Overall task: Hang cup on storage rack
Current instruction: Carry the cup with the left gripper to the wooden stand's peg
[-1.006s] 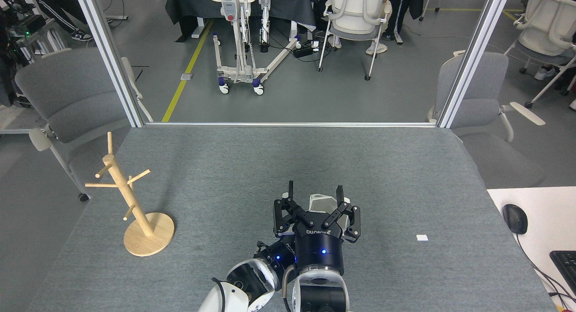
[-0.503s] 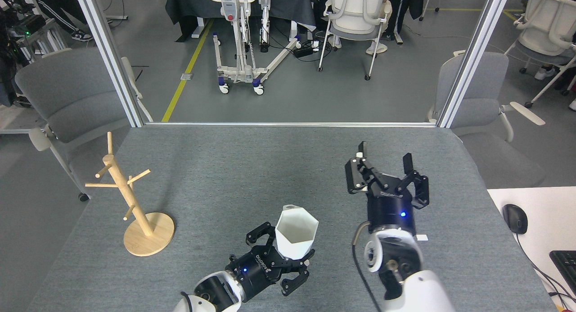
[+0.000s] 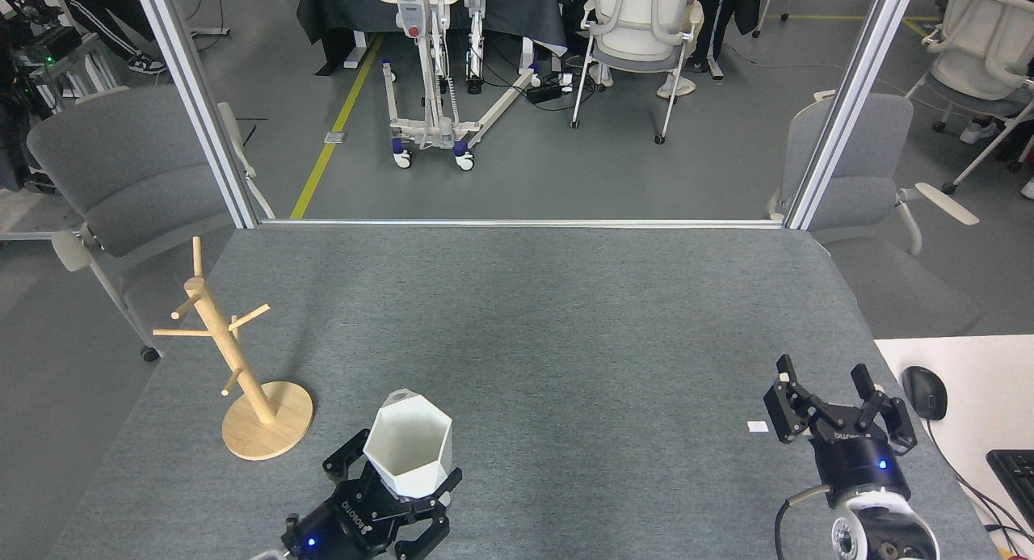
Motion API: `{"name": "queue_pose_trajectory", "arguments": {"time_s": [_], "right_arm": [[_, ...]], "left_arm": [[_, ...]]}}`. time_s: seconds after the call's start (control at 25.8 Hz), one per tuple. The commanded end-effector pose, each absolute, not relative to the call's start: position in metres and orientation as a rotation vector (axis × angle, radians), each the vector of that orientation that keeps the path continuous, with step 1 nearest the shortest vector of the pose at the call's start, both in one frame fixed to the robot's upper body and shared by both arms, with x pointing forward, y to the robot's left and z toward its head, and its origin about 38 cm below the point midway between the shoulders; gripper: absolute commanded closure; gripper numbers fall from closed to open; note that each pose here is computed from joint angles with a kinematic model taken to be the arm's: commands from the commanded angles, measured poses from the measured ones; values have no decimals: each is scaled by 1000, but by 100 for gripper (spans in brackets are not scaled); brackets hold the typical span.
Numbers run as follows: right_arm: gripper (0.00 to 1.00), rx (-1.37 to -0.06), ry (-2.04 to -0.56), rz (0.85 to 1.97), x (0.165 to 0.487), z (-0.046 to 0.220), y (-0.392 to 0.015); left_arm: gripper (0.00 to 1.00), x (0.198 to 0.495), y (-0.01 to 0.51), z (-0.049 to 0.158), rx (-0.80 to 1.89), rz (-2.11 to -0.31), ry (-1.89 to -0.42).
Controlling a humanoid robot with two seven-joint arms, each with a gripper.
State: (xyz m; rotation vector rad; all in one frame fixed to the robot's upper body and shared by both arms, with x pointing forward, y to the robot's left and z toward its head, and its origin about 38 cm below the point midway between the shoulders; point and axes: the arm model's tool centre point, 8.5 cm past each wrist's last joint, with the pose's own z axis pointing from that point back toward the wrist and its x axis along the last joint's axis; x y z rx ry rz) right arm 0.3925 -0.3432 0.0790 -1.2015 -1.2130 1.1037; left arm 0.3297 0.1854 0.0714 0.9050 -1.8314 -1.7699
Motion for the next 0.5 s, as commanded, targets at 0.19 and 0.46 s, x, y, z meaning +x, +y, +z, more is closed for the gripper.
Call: {"name": "queue_pose_trajectory", "arguments": {"time_s": [0.19, 0.46], "right_arm": [[1, -1162, -1104, 1215, 365, 37, -331], [0, -1082, -1098, 1207, 360, 14, -305]], "left_arm": [[100, 309, 270, 92, 1170, -1612, -1716], [100, 318, 340, 110, 1328, -1539, -1597]]}}
